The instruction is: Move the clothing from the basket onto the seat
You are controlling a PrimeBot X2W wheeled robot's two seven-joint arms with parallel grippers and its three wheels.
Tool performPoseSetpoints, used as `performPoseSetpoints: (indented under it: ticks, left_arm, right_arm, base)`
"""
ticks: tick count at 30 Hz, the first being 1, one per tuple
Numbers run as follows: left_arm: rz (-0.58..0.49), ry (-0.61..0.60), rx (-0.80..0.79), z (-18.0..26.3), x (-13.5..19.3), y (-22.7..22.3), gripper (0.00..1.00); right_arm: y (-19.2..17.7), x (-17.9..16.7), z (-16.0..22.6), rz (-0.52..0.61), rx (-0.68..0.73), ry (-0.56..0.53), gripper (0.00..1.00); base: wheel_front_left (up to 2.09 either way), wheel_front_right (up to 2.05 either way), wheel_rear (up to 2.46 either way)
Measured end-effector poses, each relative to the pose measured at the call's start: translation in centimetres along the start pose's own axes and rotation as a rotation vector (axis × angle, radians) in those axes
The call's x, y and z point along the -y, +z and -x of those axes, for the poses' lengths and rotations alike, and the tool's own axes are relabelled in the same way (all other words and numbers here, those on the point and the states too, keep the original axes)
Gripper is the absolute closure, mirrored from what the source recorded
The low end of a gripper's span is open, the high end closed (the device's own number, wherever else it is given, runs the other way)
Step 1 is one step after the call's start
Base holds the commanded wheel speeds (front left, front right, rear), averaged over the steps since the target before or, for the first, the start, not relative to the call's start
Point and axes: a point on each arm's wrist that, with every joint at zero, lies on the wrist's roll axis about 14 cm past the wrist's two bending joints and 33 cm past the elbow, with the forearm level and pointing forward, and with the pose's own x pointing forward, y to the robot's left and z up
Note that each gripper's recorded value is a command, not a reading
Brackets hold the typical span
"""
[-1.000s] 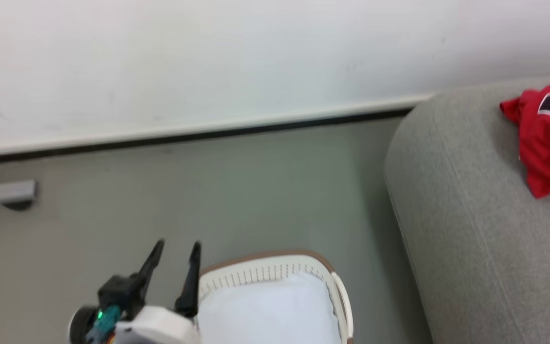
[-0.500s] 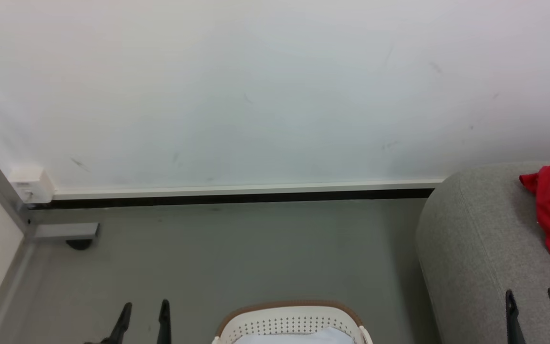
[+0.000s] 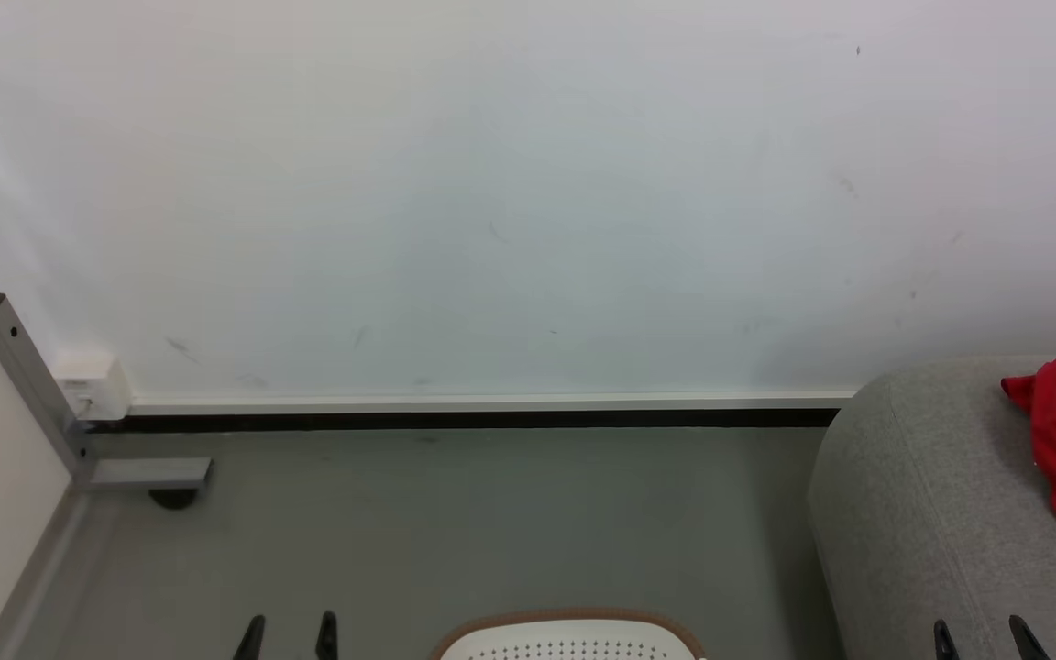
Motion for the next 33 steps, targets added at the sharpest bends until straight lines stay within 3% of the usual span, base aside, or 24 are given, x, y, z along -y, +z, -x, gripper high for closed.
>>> performPoseSetpoints:
  ticks: [11,12,16,33]
  left_arm:
    - [0.012,-0.018,-0.01,0.2,-0.1,-0.4,0.0]
    - [0.015,-0.018,-0.014,0.3,-0.1,-0.6,1.0]
    - [0.025,-0.007,-0.067,0.8,-0.3,-2.1,1.0]
    - [0.328,0.085,-0.106,-0.5,-1.9,-2.2,1.0]
  right_arm:
    - [-0.5,-1.2,-0.2,-0.003,-0.017,0.037,0.0]
    - [-0.6,-1.3,-0.2,-0.004,-0.02,0.039,1.0]
    - [-2.1,-1.5,0.2,-0.025,-0.07,0.033,1.0]
    - [-1.8,-0.5,-1.1,-0.362,-0.084,-0.05,1.0]
  base:
    - [0.0,0.0,0.0]
    - [0.0,0.0,0.0]
    - [0.0,0.0,0.0]
    - [0.0,0.0,0.0]
